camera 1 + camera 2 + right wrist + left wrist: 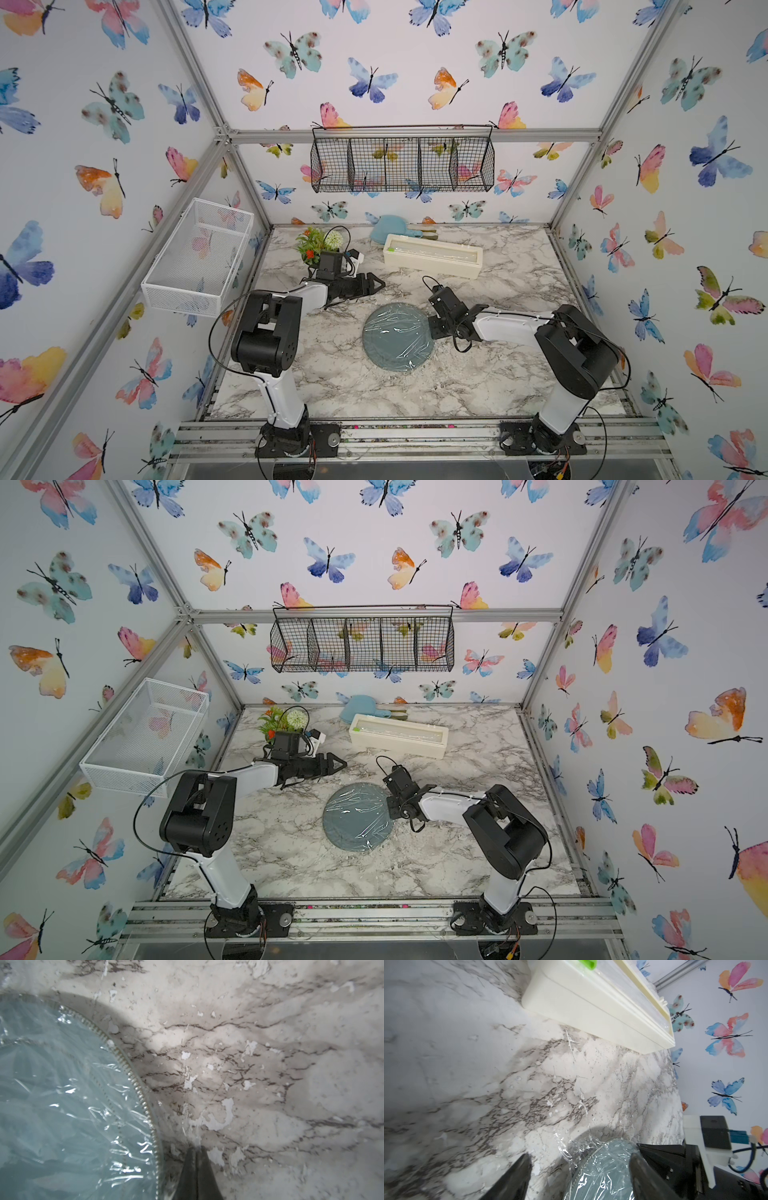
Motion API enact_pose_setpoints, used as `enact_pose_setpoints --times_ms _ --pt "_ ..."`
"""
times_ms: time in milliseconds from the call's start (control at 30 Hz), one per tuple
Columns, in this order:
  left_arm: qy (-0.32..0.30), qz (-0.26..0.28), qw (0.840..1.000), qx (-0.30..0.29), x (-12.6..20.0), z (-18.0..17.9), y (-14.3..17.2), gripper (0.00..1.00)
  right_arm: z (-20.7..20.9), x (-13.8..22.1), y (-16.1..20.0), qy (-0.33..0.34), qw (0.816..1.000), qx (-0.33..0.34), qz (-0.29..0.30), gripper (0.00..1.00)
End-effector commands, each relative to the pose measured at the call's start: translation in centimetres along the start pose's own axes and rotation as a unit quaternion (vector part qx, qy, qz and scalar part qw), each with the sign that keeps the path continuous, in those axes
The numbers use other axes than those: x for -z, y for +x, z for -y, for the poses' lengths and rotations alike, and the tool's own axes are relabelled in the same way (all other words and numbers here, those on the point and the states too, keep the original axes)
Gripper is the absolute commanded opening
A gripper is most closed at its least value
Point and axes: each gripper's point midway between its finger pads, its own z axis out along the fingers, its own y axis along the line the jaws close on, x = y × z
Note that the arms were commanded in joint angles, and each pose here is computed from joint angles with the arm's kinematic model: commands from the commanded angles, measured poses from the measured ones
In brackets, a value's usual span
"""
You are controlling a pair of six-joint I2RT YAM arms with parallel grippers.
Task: Wrap the plate with plastic wrap
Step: Cover the plate with plastic wrap.
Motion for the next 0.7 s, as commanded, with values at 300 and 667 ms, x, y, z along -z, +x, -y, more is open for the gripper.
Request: enact_pose_setpoints --times_ms 300,667 --pt "0.011 -0.089 0.996 0.002 -4.2 -0.5 4.2 0.68 -0.3 -0.5 0.1 -0.007 1.0 0.009 -0.005 0.02" --pt "-0.016 -0.1 0.995 0.013 -5.7 -2.4 4.9 0.2 -0.3 -0.3 0.2 -0.008 1.0 0.01 -0.002 0.02"
